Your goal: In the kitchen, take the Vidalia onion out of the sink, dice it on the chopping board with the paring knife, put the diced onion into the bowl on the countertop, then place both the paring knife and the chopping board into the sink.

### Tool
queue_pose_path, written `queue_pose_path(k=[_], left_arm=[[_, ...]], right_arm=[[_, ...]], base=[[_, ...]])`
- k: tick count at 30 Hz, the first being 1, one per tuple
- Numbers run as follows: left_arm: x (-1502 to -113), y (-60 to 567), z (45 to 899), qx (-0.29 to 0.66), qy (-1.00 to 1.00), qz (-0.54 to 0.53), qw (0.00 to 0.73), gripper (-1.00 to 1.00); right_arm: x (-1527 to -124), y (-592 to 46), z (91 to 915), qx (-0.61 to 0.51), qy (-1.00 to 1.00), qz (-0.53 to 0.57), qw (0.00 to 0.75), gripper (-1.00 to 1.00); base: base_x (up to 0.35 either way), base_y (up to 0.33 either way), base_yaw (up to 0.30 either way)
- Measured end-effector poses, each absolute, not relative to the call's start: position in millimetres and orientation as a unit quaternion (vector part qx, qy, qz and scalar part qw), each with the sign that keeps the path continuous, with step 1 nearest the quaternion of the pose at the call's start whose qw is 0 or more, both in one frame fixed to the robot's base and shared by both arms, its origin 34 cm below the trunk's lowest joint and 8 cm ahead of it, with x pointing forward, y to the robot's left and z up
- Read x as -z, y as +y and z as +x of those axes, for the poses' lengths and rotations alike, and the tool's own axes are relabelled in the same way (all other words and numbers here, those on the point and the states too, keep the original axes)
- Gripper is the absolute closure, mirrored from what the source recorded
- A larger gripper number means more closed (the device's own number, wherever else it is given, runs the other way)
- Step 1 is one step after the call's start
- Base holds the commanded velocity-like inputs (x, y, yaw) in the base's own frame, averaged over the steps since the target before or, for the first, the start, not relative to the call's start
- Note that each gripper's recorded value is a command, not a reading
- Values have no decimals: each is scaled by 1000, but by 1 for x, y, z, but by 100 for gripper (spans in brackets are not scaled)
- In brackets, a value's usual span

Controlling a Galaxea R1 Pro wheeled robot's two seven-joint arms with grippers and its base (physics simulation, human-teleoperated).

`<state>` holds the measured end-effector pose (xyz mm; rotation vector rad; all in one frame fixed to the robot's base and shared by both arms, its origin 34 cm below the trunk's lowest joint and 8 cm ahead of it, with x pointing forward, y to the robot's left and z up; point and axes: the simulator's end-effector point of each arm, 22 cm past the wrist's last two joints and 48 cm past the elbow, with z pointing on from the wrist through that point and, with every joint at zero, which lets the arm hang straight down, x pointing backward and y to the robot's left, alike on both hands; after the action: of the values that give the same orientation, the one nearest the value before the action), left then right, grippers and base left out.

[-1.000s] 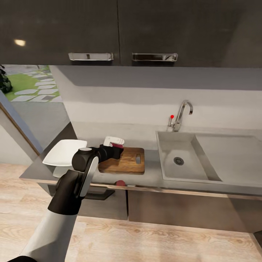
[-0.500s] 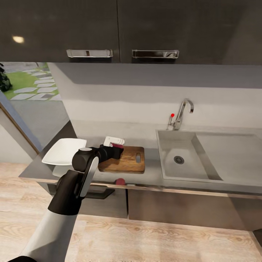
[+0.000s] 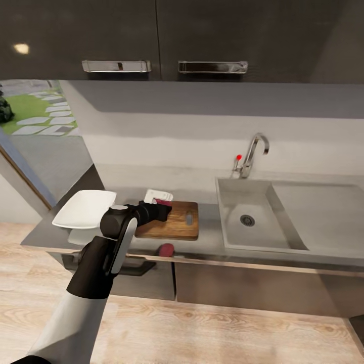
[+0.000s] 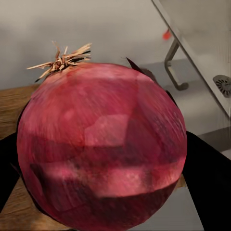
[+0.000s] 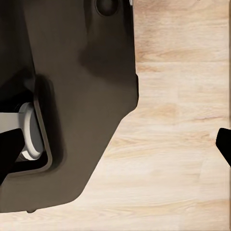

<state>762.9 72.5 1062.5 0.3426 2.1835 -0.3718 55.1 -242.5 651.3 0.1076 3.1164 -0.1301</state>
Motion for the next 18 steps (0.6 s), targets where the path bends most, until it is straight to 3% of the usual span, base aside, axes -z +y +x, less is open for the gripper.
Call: queue_pose_path(k=[11, 18], left_arm=[[-1053, 72, 764, 150, 880, 137, 429, 100], [-1052, 72, 763, 151, 881, 136, 428, 100]], right_arm=[[-652, -242, 50, 42, 999, 34, 3, -100], [-652, -241, 50, 41, 999, 34, 3, -100]], base=[[15, -32, 0], [-87, 55, 0]])
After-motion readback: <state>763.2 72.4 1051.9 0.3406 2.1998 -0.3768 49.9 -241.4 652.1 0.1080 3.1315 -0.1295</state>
